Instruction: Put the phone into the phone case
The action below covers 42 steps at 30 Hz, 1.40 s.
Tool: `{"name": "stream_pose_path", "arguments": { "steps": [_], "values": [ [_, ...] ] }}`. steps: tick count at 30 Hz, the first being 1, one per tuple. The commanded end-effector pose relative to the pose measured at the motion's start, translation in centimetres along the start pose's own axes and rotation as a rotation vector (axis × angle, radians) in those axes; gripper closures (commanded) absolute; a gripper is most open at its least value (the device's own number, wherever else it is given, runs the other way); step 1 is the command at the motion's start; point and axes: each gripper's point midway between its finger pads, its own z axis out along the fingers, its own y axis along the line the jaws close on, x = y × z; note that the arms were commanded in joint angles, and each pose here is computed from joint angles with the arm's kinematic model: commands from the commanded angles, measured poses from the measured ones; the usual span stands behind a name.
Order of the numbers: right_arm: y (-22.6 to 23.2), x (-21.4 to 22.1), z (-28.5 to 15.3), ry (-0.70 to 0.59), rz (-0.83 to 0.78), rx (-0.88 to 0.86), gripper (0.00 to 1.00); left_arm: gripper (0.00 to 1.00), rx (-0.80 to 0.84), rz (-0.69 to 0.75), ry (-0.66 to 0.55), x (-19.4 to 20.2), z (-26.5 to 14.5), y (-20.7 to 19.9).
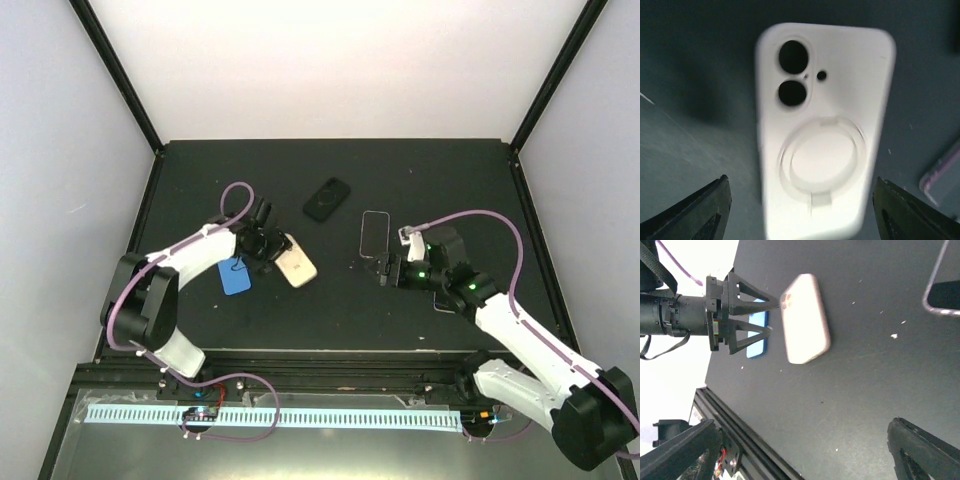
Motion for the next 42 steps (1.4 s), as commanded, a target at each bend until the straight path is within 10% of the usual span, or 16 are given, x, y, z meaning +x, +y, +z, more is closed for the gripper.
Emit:
{"name": "stream_pose_path", "arguments": {
  "steps": [1, 8, 17, 24, 42],
  "values": [
    [1.5, 0.4, 1.5, 0.000, 0.019, -0.062, 0.11, 0.37, 0.248, 0.110, 0.084, 3.3, -1.5, -4.1],
    [2.3, 2.3, 4.5, 0.075, 0.031, -0.066, 0.22, 0.35, 0.397, 0.223, 0.114, 6.9, -3.4, -5.4],
    [-1.0, 0.7, 7.7, 0.071, -0.077, 0.142, 0.24, 0.22, 0.189, 0.328, -0.116, 2.5, -4.1, -1.5],
    [-0.8, 0.0, 10.8, 0.096, -0.205, 0.292, 0.15, 0.02, 0.362, 0.319, -0.190, 0.7, -7.1, 0.4],
    [1.1, 1.6, 21.5, 0.238, -0.558, 0.489, 0.00, 0.01, 0.524, 0.223, -0.390, -1.7, -11.9, 5.7]
  ]
}}
